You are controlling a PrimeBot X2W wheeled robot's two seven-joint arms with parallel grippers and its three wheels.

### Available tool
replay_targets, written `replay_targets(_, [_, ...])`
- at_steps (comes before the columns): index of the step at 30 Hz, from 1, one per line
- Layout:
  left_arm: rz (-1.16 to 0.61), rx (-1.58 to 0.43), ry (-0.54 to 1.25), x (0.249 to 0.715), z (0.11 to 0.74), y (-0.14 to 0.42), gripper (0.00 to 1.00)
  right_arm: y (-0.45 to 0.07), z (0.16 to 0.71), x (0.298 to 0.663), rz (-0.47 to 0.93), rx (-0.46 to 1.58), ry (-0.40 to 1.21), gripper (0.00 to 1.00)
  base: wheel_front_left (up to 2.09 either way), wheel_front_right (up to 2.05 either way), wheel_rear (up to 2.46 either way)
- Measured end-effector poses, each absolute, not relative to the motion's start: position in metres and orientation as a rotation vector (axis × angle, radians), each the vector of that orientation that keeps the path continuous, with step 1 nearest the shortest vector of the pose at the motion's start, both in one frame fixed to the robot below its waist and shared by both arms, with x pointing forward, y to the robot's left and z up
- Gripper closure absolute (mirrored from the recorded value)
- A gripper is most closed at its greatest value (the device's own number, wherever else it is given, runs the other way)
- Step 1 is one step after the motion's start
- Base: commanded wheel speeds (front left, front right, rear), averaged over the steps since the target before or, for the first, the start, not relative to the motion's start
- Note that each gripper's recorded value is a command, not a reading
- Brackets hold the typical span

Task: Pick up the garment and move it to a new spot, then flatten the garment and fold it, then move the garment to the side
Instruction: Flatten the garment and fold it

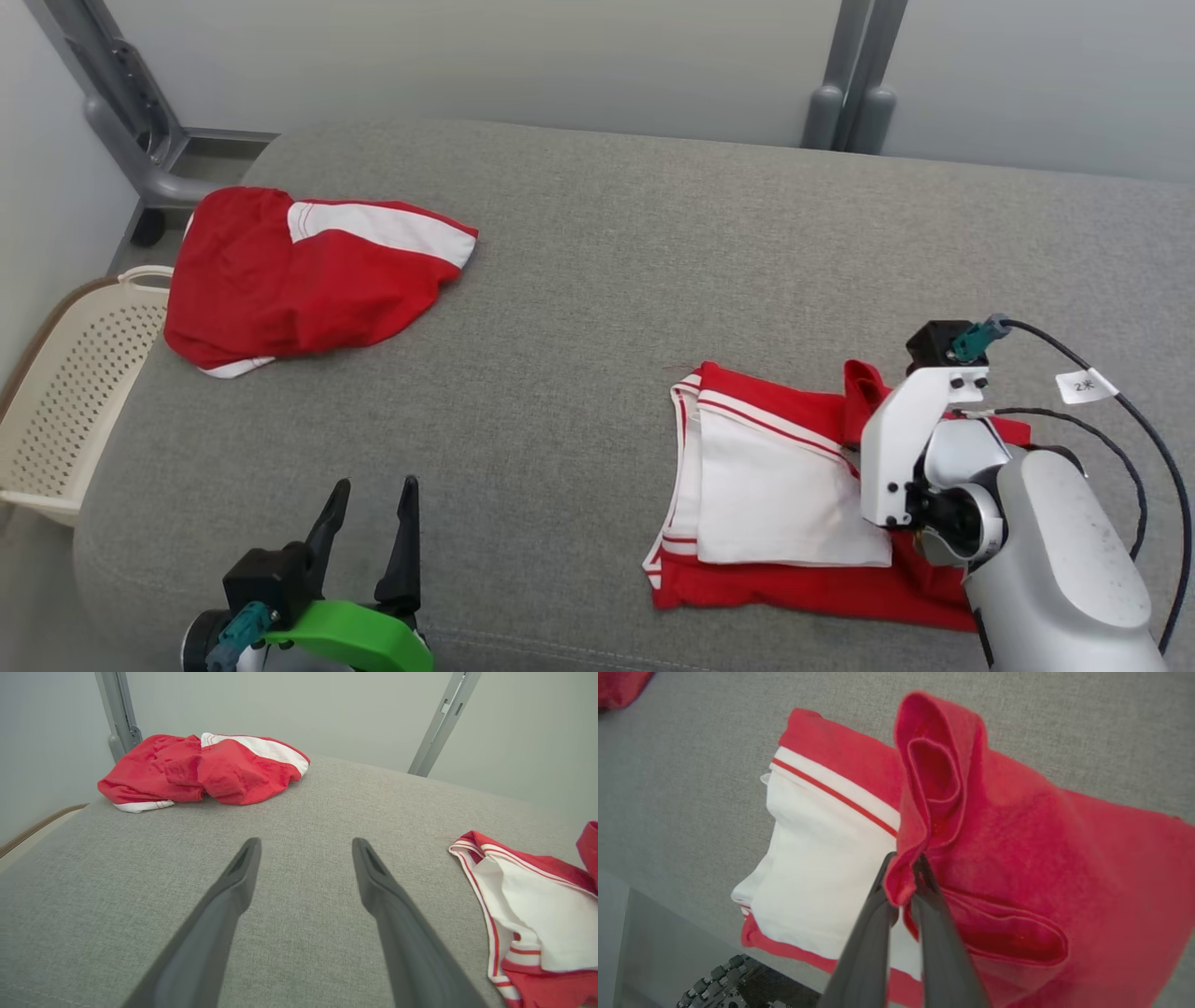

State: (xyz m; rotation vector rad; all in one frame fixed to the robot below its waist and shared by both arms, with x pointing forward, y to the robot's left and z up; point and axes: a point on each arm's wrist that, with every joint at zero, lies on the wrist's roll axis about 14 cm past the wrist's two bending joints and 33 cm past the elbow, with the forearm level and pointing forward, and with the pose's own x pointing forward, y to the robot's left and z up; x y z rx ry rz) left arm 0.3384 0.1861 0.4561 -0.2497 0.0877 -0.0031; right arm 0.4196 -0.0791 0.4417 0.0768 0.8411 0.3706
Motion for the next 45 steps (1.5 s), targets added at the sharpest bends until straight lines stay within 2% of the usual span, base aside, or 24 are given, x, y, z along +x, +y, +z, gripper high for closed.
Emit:
replay_targets(12, [0.060, -0.258, 0.084, 0.327, 0.455, 0.202, 0.00, -0.013, 0.435, 0.418, 0.563, 0.063, 0.866, 1.00, 0.00, 0.00, 0.00])
replay_targets(25, [0.099, -0.266, 0.096, 0.318, 0.451, 0.211, 0.00, 0.013, 0.418, 0.420, 0.614, 0.060, 0.905, 1.00, 0.00, 0.00, 0.00])
replay_targets(26, [0.101, -0.266, 0.097, 0.318, 0.451, 0.212, 0.00, 0.015, 0.417, 0.419, 0.621, 0.054, 0.912, 0.58, 0.00, 0.00, 0.00])
replay_targets(27, [0.103, -0.267, 0.098, 0.318, 0.450, 0.212, 0.00, 0.018, 0.417, 0.418, 0.628, 0.053, 0.905, 0.00, 0.00, 0.00, 0.00])
replay_targets(32, [0.105, -0.267, 0.099, 0.318, 0.450, 0.213, 0.00, 0.027, 0.427, 0.424, 0.649, 0.105, 0.858, 0.00, 0.00, 0.00, 0.00])
replay_targets(37, [0.101, -0.266, 0.090, 0.320, 0.453, 0.212, 0.00, 0.024, 0.457, 0.444, 0.626, 0.161, 0.730, 0.00, 0.00, 0.00, 0.00])
replay_targets(42, [0.084, -0.265, 0.079, 0.322, 0.456, 0.208, 0.00, -0.009, 0.476, 0.463, 0.518, 0.102, 0.609, 0.00, 0.00, 0.00, 0.00])
replay_targets(45, [0.075, -0.262, 0.076, 0.322, 0.457, 0.207, 0.00, -0.036, 0.473, 0.460, 0.444, 0.045, 0.583, 0.00, 0.00, 0.00, 0.00])
